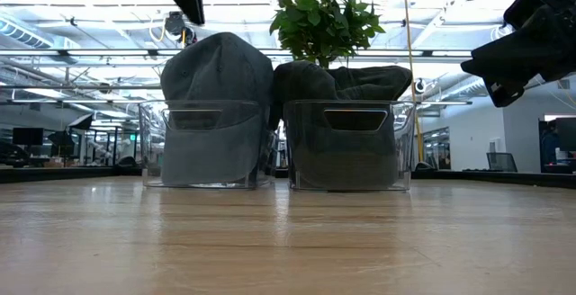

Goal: Pick & Place hat
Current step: Put the blue cap into the left transparent bin

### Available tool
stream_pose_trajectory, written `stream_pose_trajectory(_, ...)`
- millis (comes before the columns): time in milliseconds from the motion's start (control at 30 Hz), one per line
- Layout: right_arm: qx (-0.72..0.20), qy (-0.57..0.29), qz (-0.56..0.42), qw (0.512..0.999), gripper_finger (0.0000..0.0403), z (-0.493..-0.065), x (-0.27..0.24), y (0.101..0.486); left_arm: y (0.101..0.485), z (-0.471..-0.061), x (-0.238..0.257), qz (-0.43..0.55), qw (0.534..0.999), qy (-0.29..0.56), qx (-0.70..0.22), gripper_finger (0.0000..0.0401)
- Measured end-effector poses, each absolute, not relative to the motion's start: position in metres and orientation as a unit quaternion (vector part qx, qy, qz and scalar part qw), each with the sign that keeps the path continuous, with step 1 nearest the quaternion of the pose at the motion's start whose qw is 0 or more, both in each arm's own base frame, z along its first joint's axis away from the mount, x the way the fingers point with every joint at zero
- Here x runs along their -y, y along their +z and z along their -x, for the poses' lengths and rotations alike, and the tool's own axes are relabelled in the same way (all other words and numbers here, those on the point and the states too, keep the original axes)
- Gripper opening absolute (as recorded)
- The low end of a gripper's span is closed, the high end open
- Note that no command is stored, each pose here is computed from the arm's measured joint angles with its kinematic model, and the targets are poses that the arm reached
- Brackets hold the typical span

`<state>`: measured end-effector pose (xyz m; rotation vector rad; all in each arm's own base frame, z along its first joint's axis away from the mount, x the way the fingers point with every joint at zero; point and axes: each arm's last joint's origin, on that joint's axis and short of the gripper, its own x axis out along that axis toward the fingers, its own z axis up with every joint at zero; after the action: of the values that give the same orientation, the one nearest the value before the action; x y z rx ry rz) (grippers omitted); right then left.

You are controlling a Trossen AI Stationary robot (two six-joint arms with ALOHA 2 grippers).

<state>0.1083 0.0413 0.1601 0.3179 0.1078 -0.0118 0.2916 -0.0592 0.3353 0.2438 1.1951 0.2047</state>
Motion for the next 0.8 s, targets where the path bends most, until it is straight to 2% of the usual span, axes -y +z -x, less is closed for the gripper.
stream_pose_trajectory(200, -0.054, -0.006, -0.158, 0.986, 0.0089, -0.108, -0.041, 0.160, 0.308, -0.293, 0.054, -0.127, 0.799, 0.095, -0.580, 0.0009)
stream_pose_trajectory(800, -0.054, -0.006, -0.158, 0.986, 0.0089, -0.108, -0.041, 0.160, 0.307, -0.313, -0.018, -0.139, 0.815, 0.147, -0.543, 0.0006)
